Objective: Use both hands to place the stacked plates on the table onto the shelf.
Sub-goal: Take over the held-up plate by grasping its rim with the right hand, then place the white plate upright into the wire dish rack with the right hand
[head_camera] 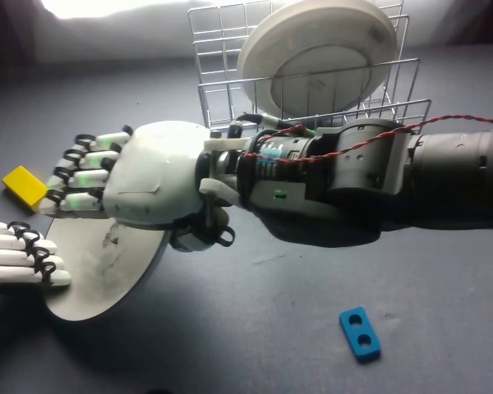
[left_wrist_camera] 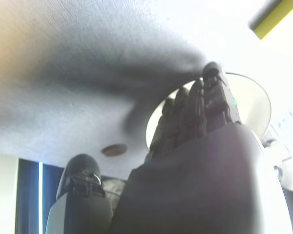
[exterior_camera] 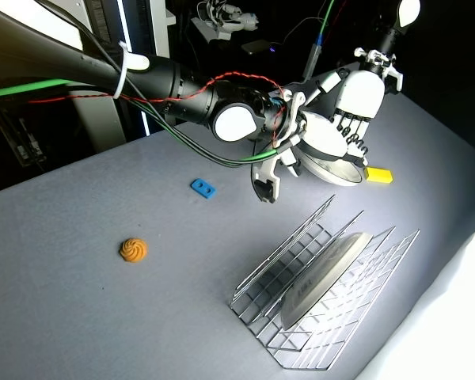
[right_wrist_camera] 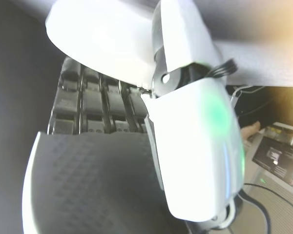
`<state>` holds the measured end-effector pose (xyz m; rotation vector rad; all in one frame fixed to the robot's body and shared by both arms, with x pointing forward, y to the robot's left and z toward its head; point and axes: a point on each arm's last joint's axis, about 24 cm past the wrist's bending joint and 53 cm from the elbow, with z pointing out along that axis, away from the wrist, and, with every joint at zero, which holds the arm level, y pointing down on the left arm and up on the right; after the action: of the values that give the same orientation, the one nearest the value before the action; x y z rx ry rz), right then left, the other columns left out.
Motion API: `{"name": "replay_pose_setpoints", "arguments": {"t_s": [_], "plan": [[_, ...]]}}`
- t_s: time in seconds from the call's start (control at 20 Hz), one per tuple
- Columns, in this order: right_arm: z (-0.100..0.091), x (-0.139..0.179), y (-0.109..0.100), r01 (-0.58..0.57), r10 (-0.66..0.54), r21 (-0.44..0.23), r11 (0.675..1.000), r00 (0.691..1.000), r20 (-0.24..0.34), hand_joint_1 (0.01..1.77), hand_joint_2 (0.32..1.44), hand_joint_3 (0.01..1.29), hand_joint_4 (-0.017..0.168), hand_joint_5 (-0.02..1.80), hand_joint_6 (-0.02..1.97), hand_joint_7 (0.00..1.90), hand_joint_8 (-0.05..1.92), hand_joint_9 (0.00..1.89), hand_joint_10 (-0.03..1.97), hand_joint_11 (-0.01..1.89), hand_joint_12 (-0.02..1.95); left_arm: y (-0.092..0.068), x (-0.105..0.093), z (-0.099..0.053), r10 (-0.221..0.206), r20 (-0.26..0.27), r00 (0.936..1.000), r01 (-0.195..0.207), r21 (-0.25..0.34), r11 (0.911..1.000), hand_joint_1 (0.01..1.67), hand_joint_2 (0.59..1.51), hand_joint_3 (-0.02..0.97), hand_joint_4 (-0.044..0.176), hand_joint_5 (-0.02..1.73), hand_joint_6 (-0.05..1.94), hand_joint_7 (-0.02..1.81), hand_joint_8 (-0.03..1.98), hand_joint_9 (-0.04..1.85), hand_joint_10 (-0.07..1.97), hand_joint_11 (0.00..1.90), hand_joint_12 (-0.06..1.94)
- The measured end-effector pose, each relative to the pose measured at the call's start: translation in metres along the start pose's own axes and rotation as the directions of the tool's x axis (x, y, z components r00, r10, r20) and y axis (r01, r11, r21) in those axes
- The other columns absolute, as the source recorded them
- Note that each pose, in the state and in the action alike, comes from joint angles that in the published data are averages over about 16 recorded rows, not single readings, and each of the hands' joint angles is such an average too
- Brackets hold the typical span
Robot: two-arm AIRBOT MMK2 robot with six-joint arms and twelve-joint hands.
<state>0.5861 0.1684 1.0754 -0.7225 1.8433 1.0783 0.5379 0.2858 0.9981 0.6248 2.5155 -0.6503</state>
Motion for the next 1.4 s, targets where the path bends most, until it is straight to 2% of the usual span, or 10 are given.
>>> {"name": "replay_pose_setpoints", "arguments": {"t_s": [0.3, 0.55, 0.75, 1.1, 1.4], "plan": [[0.011, 0.006, 0.0, 0.032, -0.032, -0.007, 0.999, 0.999, 0.03, 1.39, 0.98, 0.02, 0.002, 0.24, 0.05, 0.22, 0.02, 0.2, 0.03, 0.03, 0.59, 0.0, -0.001, 0.0, 0.001, 0.001, 1.0, -0.001, 0.0, 1.0, 0.02, 1.125, 0.019, -0.003, 0.0, -0.01, 0.01, -0.01, -0.01, -0.03, 0.02, 0.01], [0.017, 0.007, 0.0, 0.063, -0.063, -0.007, 0.998, 0.996, 0.059, 1.38, 0.97, 0.02, 0.002, 0.48, 0.07, 0.48, 0.02, 0.47, 0.03, 0.17, 0.87, 0.001, -0.001, 0.0, 0.002, 0.001, 1.0, -0.002, 0.0, 1.0, 0.02, 1.126, 0.02, -0.004, 0.0, -0.02, 0.01, -0.01, -0.01, -0.02, 0.02, 0.01], [0.02, 0.003, -0.001, 0.086, -0.085, -0.002, 0.996, 0.993, 0.087, 1.36, 0.96, 0.02, 0.0, 0.67, 0.24, 0.71, 0.15, 0.68, 0.26, 0.37, 1.06, 0.001, -0.003, 0.0, 0.0, 0.006, 1.0, 0.0, 0.0, 1.0, 0.02, 1.126, 0.02, -0.006, 0.0, -0.02, 0.02, -0.01, 0.0, -0.01, 0.02, 0.01], [0.02, -0.009, -0.001, 0.119, -0.119, 0.013, 0.993, 0.983, 0.141, 1.31, 0.96, 0.02, -0.001, 0.87, 0.59, 0.98, 0.37, 1.01, 0.44, 0.77, 1.13, -0.004, -0.018, -0.002, 0.015, 0.041, 0.9991, -0.015, 0.008, 0.9999, 0.02, 1.128, 0.019, -0.007, 0.01, -0.01, 0.04, 0.0, 0.01, 0.0, 0.02, 0.01], [0.015, -0.017, 0.0, 0.135, -0.138, 0.032, 0.99, 0.975, 0.174, 1.29, 0.97, 0.02, -0.001, 0.92, 0.83, 1.07, 0.58, 1.17, 0.51, 0.93, 1.15, -0.013, -0.047, -0.01, 0.038, 0.113, 0.9929, -0.041, 0.023, 0.9989, 0.02, 1.129, 0.019, -0.002, 0.02, 0.0, 0.04, 0.01, 0.02, 0.01, 0.02, 0.01]]}}
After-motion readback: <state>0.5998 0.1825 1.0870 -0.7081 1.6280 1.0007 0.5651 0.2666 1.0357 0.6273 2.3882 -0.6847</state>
